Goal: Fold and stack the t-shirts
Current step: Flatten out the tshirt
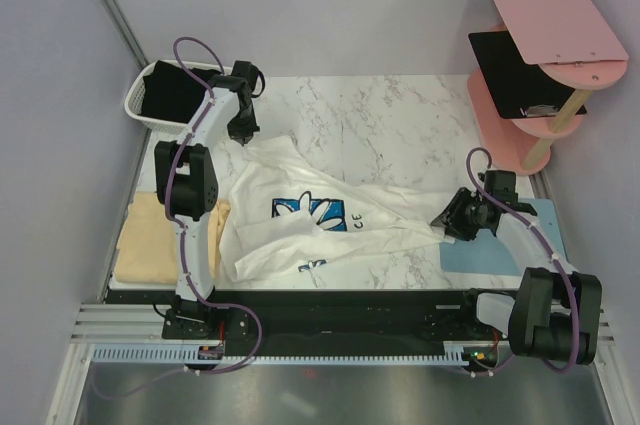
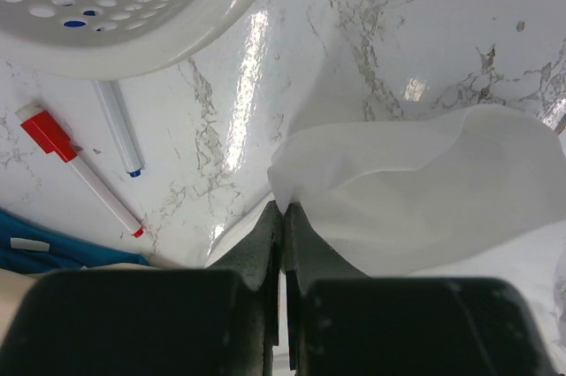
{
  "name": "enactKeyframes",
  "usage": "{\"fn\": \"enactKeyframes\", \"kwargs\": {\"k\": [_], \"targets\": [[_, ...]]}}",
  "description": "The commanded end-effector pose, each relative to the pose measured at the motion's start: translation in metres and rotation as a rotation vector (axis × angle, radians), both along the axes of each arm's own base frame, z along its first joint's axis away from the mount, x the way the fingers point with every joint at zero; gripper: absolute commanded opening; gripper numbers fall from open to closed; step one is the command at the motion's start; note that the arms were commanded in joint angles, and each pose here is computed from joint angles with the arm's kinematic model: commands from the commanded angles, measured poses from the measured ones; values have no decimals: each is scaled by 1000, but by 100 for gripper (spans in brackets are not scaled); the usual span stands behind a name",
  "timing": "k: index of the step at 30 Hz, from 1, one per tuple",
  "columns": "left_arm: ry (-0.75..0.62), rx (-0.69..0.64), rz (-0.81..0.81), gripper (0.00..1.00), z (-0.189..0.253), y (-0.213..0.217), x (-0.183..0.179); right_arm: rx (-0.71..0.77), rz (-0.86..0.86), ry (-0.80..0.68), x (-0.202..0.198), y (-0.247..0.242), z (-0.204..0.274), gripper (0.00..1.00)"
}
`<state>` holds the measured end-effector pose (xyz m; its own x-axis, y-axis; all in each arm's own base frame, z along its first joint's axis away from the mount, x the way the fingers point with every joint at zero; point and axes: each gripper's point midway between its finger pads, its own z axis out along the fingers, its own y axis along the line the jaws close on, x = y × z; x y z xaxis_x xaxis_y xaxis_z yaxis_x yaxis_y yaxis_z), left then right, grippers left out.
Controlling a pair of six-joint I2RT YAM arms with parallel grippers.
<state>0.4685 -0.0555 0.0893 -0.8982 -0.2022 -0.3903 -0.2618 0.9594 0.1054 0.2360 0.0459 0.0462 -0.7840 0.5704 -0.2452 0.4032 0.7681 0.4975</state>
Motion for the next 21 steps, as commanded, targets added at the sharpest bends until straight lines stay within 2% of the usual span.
{"fn": "enactKeyframes", "kwargs": {"k": [1,2,3,4,7,11,14,15,21], "targets": [[-32,-1,-18,2,15,-2,1,46,11,-65,12,7,4,21],[-34,0,-17,2,16,-2,0,69,22,-65,14,11,4,10],[-37,0,-18,2,17,-2,0,76,26,-92,20,11,9,3],[-38,-2,-19,2,19,-3,-1,78,22,-105,24,11,12,0],[-73,-6,-27,2,36,-3,-2,53,22,-196,47,6,39,0],[-173,-20,-45,2,82,-3,-3,10,30,-325,82,-3,88,0],[-296,-53,-66,2,136,-5,-6,-18,33,-456,107,-7,143,0],[-375,-64,-70,2,170,-4,-10,-31,31,-523,116,-8,172,0],[-664,-129,-107,2,292,-3,-49,-143,-12,-823,119,-18,294,0]]}}
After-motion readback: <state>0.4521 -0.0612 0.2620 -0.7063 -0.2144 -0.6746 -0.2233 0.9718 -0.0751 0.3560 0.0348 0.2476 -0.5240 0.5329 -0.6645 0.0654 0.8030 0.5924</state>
